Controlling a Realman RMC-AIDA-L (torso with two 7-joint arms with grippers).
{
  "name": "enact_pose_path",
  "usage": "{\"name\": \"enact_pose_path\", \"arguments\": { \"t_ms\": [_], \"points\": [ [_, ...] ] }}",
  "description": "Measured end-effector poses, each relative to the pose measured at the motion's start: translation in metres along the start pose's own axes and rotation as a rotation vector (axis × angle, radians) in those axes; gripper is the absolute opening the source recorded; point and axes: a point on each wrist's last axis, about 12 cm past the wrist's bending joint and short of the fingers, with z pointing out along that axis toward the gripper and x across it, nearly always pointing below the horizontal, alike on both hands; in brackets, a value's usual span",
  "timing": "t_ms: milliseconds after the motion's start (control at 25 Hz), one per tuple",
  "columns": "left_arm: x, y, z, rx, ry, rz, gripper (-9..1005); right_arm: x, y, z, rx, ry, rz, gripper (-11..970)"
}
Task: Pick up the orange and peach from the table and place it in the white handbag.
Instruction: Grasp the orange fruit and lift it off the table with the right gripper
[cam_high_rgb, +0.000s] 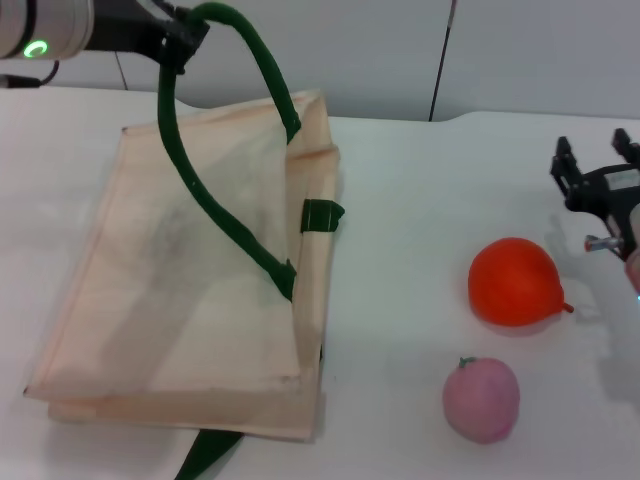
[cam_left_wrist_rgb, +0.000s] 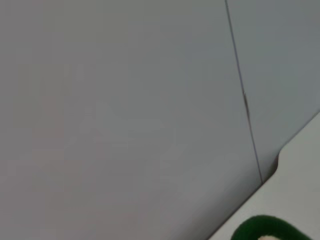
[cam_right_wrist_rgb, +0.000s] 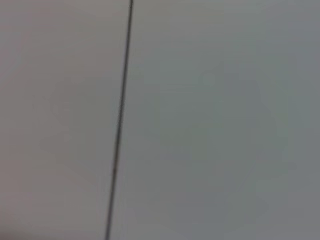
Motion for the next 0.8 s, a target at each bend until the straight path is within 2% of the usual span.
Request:
{"name": "enact_pose_path", "arguments": {
  "t_ms": [160, 320, 680, 800],
  "points": [
    [-0.008, -0.002, -0.007, -0.006, -0.022, 0.013, 120, -0.016, -0.01, -0.007, 0.05, -0.002, 0.01, 670],
    [-0.01, -0.003, -0.011, -0.005, -0.025, 0.016, 120, -0.036, -0.017, -0.009, 0.028, 0.027, 0.03, 671],
    [-0.016, -0.004, -0.022, -0.015, -0.04, 0.051, 120, -0.056, -0.024, -0.015, -0.112, 0.132, 0.063, 673],
    [-0.018, -0.003, -0.025, -0.018, -0.044, 0.066, 120, -0.062, -0.032, -0.013, -0.223, 0.211, 0.113, 674]
  ]
}}
